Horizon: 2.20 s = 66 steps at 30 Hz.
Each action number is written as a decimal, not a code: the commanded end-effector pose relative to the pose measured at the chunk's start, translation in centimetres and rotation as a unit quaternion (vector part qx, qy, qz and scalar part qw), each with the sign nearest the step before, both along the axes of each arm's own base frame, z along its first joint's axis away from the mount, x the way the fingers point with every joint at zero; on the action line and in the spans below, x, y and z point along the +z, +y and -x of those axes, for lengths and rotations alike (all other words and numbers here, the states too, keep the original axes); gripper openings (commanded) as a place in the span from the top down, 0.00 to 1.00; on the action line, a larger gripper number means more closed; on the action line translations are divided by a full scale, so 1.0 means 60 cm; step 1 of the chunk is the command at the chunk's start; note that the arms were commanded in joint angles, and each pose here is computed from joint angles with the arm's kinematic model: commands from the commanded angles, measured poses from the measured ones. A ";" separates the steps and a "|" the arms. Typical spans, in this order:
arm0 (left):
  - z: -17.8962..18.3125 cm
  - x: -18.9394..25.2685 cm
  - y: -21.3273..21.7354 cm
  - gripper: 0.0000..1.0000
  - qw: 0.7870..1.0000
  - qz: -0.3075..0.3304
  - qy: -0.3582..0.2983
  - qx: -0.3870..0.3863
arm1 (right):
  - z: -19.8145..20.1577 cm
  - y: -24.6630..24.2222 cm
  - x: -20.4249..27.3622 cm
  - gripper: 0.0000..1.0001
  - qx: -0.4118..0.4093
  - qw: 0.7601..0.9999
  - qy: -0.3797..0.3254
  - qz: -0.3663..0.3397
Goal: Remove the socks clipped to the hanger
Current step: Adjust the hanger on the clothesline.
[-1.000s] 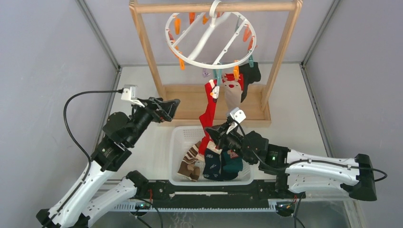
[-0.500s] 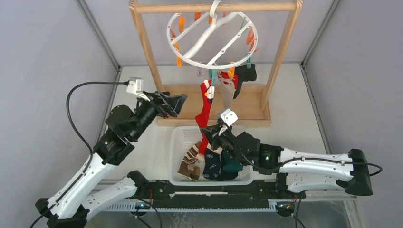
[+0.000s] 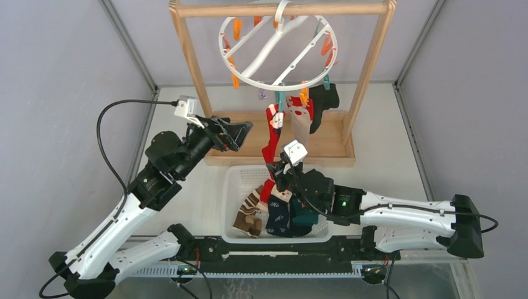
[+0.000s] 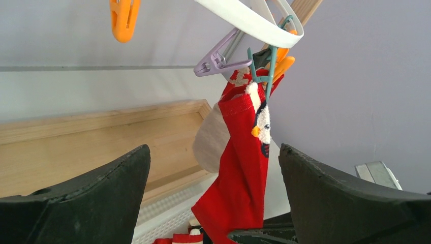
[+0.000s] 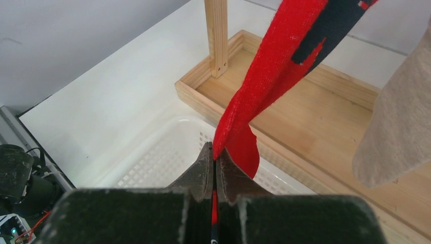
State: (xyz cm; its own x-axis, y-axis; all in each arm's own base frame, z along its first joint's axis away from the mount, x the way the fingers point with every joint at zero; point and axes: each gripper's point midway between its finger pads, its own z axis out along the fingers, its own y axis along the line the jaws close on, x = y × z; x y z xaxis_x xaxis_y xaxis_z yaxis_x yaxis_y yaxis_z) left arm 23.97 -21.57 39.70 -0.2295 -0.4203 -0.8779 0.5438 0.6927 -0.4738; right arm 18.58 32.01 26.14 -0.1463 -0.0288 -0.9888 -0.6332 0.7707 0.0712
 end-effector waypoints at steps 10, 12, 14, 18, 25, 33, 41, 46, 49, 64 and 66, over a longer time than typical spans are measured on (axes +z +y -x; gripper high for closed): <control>0.022 0.010 0.042 0.00 0.999 0.019 -0.030 0.029 | -0.009 0.076 0.054 1.00 0.054 0.998 -0.011 -0.005; 0.024 0.003 0.057 0.00 0.998 0.013 -0.028 0.045 | -0.009 0.096 0.062 1.00 0.065 0.998 -0.011 -0.006; 0.029 -0.001 0.070 0.00 0.998 0.012 -0.028 0.056 | -0.010 0.113 0.064 1.00 0.075 0.997 -0.010 -0.004; 0.038 -0.007 0.089 0.00 0.997 0.011 -0.028 0.069 | -0.012 0.147 0.069 1.00 0.093 0.996 -0.008 0.002; 0.051 -0.014 0.126 0.00 0.994 0.014 -0.029 0.101 | -0.023 0.181 0.084 1.00 0.119 0.993 0.002 -0.007; 0.053 -0.033 0.129 0.00 0.994 0.013 -0.021 0.103 | -0.038 0.190 0.074 0.93 0.135 0.990 0.033 -0.017; 0.051 -0.048 0.126 0.00 0.995 0.013 -0.013 0.103 | -0.052 0.207 0.051 0.96 0.150 0.987 0.056 -0.019; 0.058 -0.049 0.143 0.00 0.993 0.019 -0.015 0.117 | -0.070 0.237 0.044 0.98 0.160 0.984 0.070 -0.016; 0.062 -0.049 0.157 0.00 0.991 0.020 -0.015 0.131 | -0.078 0.260 0.049 0.98 0.167 0.983 0.072 -0.009; 0.062 -0.054 0.174 0.00 0.988 0.019 -0.014 0.152 | -0.075 0.238 0.034 0.66 0.145 0.986 0.085 0.021; 0.060 -0.055 0.172 0.00 0.988 0.018 -0.013 0.151 | -0.073 0.229 0.034 0.64 0.142 0.986 0.085 0.021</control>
